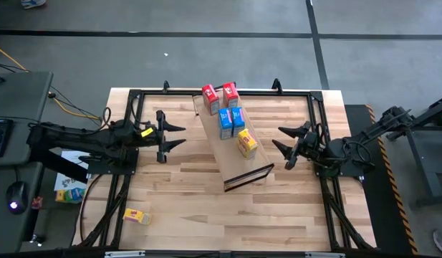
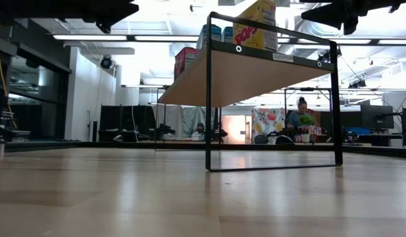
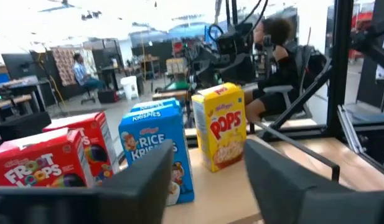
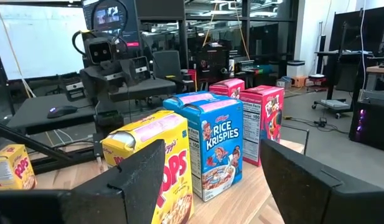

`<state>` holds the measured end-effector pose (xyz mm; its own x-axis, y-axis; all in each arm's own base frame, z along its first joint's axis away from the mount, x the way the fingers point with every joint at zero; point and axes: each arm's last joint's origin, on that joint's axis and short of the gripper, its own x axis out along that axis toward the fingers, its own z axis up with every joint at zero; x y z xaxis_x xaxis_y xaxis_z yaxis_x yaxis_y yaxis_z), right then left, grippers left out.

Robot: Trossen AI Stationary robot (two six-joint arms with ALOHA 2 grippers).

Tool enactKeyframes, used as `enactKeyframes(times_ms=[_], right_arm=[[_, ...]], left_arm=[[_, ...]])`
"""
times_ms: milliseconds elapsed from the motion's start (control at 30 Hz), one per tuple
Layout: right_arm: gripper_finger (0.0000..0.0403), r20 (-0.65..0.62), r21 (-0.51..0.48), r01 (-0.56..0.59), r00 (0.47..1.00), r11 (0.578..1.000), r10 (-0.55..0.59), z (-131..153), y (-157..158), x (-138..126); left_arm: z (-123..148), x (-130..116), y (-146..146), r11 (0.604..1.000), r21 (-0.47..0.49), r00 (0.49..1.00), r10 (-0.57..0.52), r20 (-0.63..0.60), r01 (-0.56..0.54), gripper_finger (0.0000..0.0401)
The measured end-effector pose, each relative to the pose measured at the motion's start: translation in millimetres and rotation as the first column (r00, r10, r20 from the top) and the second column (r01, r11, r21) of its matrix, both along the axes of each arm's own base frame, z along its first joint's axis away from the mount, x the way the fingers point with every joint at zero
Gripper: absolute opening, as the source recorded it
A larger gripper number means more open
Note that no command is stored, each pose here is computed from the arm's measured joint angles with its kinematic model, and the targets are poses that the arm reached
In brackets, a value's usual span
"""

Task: Stack cereal on shelf
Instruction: Put the yellow cereal box aligned with the other yellow cereal box on the shelf

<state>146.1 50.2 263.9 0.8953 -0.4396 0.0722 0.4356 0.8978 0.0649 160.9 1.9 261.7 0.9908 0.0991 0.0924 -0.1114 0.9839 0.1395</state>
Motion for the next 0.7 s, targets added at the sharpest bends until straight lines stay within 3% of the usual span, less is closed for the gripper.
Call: enactKeyframes(times_ms=[233,400,567,700], right_arm=[[0.0254,0.004,0.008,-0.001,1.0,1.0,0.001,0.1,0.0,0.0],[0.0254,0.006,0.024,-0.002,1.0,1.0,0.002,-0.6,0.0,0.1],[0.0254,0.002,0.023,-0.002,1.0,1.0,0.002,-1.1,0.1,0.2],[0.0254,0.003,0.026,-0.002,1.0,1.0,0.002,-1.1,0.1,0.2]], left_arm=[[13.9,3.4,0.1,0.999,-0.038,0.999,-0.001,-0.036,-0.001,0.0294],[30.1,4.2,-6.2,0.984,-0.136,0.981,-0.133,-0.141,0.114,0.0321],[58.5,0.9,-32.0,0.928,-0.329,0.892,-0.29,-0.346,0.174,0.032],[74.8,1.1,-70.4,0.911,-0.384,0.806,-0.34,-0.484,0.154,0.032]])
